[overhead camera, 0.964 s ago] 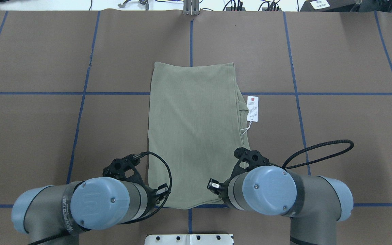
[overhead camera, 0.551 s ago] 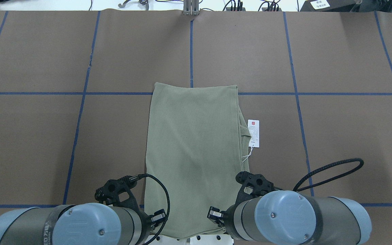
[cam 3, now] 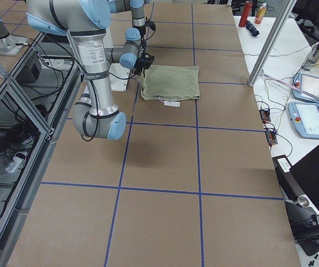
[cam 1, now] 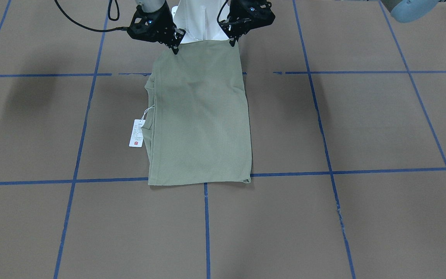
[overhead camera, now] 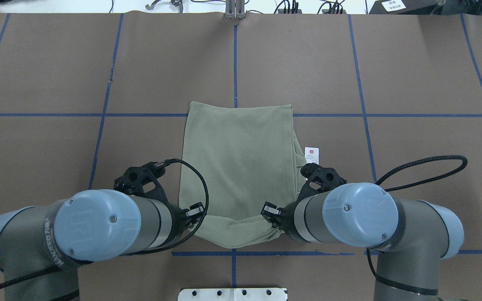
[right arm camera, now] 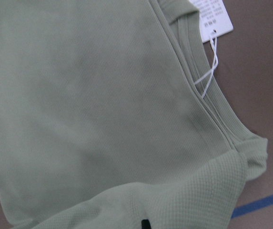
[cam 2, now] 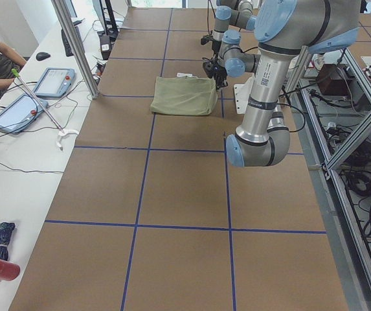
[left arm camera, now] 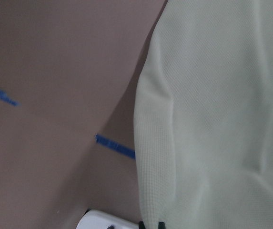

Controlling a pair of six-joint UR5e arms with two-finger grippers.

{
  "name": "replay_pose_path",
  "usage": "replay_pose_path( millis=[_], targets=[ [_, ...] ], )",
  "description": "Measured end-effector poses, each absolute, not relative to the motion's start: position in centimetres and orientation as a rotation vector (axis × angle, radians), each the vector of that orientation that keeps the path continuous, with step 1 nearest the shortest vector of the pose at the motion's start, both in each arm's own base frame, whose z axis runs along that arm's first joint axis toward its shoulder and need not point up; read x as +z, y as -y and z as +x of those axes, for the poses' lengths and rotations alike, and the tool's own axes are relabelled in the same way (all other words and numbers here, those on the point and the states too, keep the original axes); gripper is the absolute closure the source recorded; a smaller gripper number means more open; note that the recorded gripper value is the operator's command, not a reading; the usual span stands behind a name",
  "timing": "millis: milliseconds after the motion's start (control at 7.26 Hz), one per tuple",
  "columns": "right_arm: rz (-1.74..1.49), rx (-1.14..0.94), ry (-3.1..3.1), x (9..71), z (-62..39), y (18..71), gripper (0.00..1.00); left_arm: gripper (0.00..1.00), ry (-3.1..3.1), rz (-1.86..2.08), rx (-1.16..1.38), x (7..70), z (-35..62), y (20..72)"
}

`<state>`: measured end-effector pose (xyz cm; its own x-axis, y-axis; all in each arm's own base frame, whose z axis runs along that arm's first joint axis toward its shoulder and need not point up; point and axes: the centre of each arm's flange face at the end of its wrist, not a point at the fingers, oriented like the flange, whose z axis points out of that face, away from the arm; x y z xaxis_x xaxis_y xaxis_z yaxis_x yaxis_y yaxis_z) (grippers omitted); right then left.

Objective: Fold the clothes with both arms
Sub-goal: 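Lift the near edge with both grippers and fold it away from the robot, then lower the folded edge onto the far half and open both grippers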

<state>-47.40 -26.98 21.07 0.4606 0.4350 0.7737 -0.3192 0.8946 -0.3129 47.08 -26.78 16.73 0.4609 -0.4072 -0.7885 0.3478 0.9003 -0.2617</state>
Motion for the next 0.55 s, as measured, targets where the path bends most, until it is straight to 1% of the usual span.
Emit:
replay_pose_path(
  millis=[275, 551],
  targets=[
    [-0.044, 0.483, 0.982, 20.4, -47.6, 32.6, 1.0, 1.0, -1.014, -0.002, -0.505, 18.0, 47.3, 31.9],
    [0.006, 0.517, 0.952, 21.0, -47.8, 37.8, 1.0, 1.0, -1.037, 0.047, -0.546, 19.1, 47.5, 36.5]
  ],
)
